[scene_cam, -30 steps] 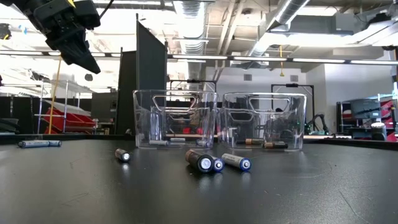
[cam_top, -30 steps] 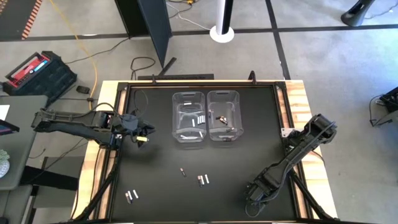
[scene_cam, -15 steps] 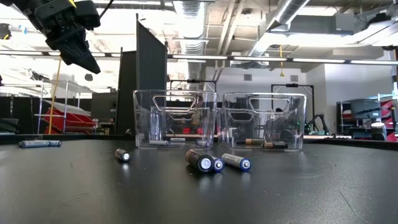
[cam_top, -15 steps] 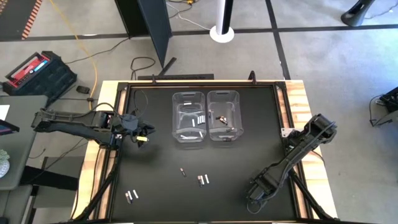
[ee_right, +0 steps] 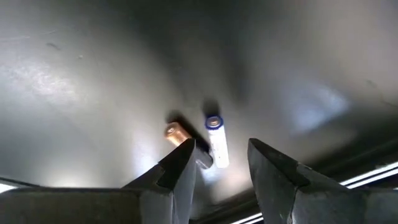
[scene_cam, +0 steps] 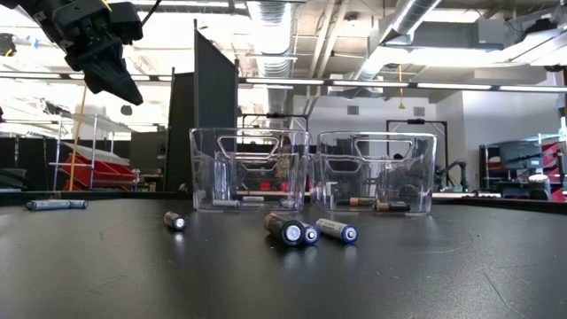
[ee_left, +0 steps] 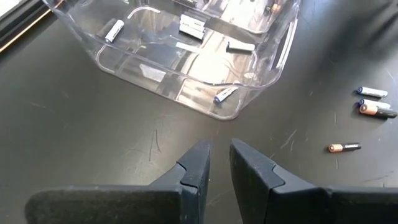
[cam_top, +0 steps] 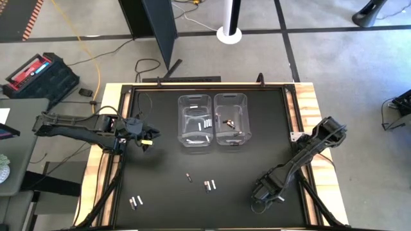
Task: Sort batteries
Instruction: Put the white battery into the left transparent bin
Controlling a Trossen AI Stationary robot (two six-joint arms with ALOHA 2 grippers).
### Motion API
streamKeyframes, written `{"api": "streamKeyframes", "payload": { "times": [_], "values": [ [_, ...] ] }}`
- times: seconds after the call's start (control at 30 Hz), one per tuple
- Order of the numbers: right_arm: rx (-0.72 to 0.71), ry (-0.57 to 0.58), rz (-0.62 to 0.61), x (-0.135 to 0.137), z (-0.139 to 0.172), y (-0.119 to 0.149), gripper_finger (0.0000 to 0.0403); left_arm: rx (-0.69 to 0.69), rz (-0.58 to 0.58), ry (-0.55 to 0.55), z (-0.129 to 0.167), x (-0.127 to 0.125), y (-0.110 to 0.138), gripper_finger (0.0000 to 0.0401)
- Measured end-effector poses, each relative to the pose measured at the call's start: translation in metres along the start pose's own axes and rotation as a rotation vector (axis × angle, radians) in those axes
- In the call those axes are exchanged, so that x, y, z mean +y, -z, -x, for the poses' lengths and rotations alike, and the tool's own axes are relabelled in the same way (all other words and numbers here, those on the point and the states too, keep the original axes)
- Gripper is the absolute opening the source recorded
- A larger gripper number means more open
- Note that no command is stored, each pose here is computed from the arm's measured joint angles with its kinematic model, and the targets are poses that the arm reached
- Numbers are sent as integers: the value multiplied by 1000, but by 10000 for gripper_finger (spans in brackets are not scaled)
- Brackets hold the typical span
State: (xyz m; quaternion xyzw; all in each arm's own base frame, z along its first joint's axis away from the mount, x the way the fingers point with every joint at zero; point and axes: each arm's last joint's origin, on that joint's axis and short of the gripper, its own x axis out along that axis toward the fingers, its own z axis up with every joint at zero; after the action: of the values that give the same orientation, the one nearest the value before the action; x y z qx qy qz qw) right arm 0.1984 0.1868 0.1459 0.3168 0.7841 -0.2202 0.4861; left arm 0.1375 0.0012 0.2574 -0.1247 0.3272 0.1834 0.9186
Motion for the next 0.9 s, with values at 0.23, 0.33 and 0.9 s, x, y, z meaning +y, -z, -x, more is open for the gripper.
{"api": "streamKeyframes", "payload": {
  "times": [0.23, 0.33, 0.9],
  "values": [
    [1, 13, 21, -3, -4, -1, 163, 0, 2, 0, 0, 0, 0, 56],
    [5, 17, 17, -7, -8, -3, 163, 0, 1, 0, 0, 0, 0, 56],
    [10, 36, 48, -11, -10, -5, 163, 1, -9, 0, 0, 0, 0, 56]
  ]
}}
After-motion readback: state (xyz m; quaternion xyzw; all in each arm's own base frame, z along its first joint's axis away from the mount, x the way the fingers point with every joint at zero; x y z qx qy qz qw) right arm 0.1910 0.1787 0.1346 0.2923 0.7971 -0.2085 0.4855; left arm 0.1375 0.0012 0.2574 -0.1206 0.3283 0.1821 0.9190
